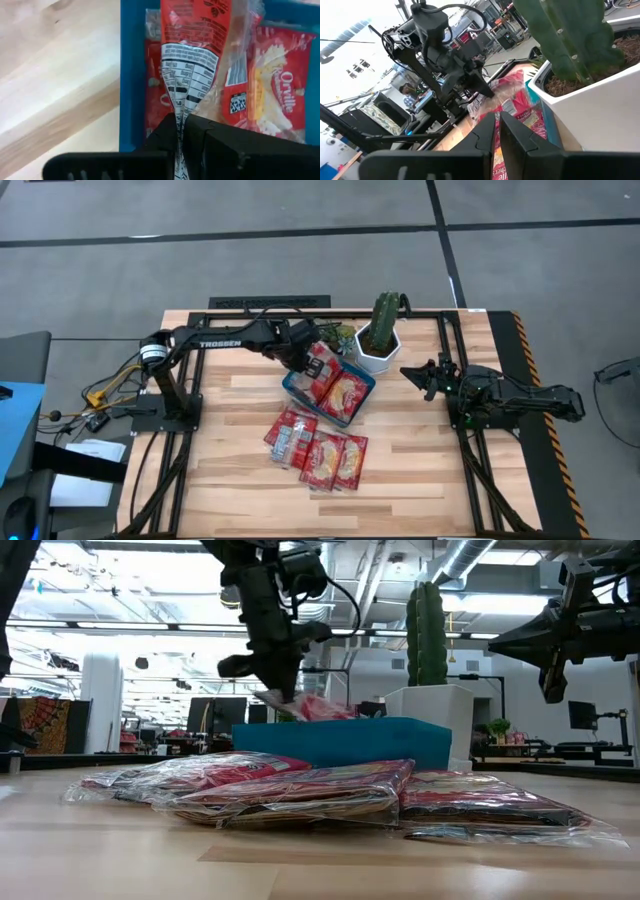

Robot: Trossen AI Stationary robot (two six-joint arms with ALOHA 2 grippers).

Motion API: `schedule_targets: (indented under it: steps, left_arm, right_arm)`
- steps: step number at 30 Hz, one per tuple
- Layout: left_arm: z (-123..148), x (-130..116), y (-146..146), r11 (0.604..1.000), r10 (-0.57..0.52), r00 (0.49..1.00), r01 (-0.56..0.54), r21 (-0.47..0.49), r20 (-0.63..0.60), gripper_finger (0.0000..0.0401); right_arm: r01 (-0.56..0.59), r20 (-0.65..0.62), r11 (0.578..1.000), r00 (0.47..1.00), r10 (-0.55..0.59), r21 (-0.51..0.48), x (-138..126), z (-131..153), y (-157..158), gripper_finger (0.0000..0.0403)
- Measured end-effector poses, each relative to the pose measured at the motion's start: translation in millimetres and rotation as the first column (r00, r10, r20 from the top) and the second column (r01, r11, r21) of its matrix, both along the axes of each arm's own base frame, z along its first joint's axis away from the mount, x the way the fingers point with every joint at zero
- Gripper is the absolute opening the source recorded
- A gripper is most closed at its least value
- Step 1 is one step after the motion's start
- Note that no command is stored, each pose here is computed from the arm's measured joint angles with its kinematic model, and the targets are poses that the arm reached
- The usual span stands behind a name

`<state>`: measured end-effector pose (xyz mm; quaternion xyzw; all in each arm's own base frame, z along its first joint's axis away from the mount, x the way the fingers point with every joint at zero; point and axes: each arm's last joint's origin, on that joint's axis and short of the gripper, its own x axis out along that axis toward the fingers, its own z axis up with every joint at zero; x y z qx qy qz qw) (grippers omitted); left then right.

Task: Sort popcorn bags into baskets
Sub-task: Put the popcorn bag into the blue bin

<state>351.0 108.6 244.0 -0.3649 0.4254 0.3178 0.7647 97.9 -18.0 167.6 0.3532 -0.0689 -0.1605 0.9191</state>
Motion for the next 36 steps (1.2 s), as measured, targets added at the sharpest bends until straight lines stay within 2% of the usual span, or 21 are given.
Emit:
schedule_targets:
  steps: [2,5,9,17,23,26,30,33,36]
  left_arm:
    - [0,2,1,1.000,0.014,0.999,-0.014,0.015,0.030,0.0000]
    - [-6,-1,1,0.999,0.046,0.999,-0.046,0.009,0.005,0.0001]
    - [-12,-1,-1,0.998,0.061,0.998,-0.061,-0.015,0.015,0.0019]
    - [-14,2,-6,0.999,0.017,0.999,-0.015,-0.037,0.044,0.0116]
    - [-12,6,-9,0.990,-0.065,0.991,0.079,-0.119,0.119,0.0198]
    - [-10,0,-11,0.975,-0.096,0.991,0.113,-0.189,0.097,0.0227]
    - [8,-18,-22,0.955,-0.143,0.988,0.155,-0.254,0.066,0.0245]
    - [28,-36,-45,0.960,-0.159,0.987,0.158,-0.231,0.012,0.0246]
    - [47,-51,-78,0.990,-0.101,0.994,0.098,-0.105,-0.029,0.0247]
  right_arm:
    - [0.000,0.000,1.000,1.000,0.000,0.000,0,0,0,0.0052]
    - [0.000,0.000,1.000,1.000,0.000,0.000,0,0,0,0.0052]
    - [0.000,0.000,1.000,1.000,0.000,0.000,0,0,0,0.0052]
    - [0.000,0.000,1.000,1.000,0.000,-0.001,0,0,0,0.0052]
    - [0.000,0.000,1.000,1.000,0.000,-0.001,0,0,0,0.0052]
    - [0.000,0.000,1.000,1.000,0.000,-0.001,0,0,0,0.0052]
    - [0.000,0.000,1.000,1.000,0.000,-0.001,0,0,0,0.0052]
    - [0.000,0.000,1.000,1.000,0.000,-0.001,0,0,0,0.0052]
    - [0.000,-0.001,1.000,1.000,0.000,-0.001,0,0,0,0.0052]
